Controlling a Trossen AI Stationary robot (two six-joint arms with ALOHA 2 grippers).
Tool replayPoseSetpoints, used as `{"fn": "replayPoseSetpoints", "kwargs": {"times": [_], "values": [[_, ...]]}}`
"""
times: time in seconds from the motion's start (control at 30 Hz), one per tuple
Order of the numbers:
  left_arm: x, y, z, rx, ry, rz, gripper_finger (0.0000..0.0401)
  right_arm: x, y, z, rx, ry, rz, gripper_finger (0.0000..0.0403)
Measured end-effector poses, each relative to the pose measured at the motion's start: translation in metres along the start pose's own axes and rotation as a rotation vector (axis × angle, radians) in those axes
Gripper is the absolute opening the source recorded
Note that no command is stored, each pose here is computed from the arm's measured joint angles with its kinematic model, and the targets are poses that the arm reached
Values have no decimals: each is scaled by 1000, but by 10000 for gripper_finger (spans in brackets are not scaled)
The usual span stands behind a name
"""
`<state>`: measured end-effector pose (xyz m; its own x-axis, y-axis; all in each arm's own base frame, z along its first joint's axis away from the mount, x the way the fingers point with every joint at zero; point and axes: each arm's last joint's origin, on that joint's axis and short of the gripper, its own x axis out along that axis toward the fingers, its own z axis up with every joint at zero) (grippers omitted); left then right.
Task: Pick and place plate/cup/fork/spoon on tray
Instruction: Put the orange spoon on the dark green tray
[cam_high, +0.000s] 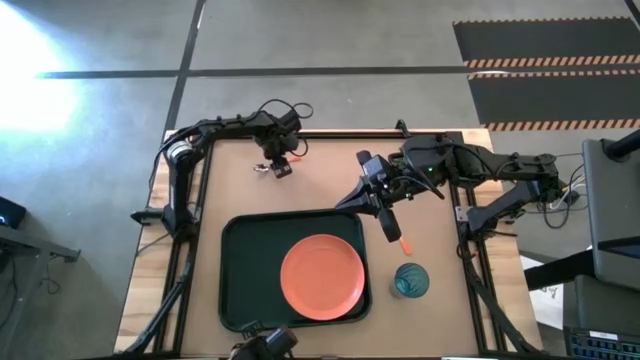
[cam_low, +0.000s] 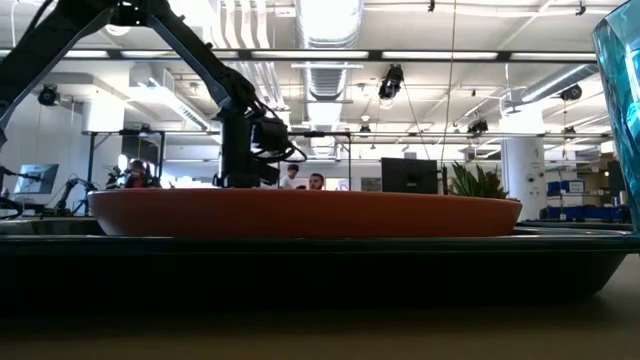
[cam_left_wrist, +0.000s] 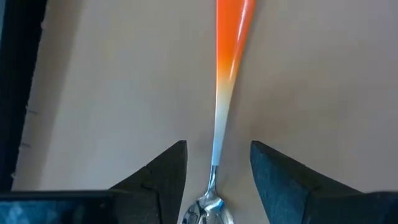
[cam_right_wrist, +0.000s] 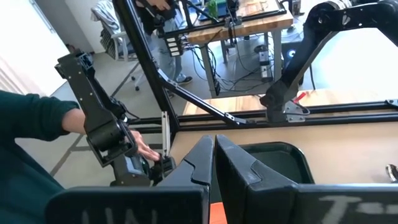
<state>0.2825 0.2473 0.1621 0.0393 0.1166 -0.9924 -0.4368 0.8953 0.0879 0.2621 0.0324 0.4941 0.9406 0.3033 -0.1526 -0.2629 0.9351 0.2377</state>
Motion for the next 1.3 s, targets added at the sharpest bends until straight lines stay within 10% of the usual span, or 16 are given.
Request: {"fn": "replayPoseSetpoints", "kwargs": {"times": [0.9, 1.3], "values": [[30, 1, -7, 39, 58, -127, 154, 0, 1, 3, -6, -27, 6, 9], [34, -4, -10, 66, 65, -148, 4, 0, 1, 3, -6, -26, 6, 9]]}}
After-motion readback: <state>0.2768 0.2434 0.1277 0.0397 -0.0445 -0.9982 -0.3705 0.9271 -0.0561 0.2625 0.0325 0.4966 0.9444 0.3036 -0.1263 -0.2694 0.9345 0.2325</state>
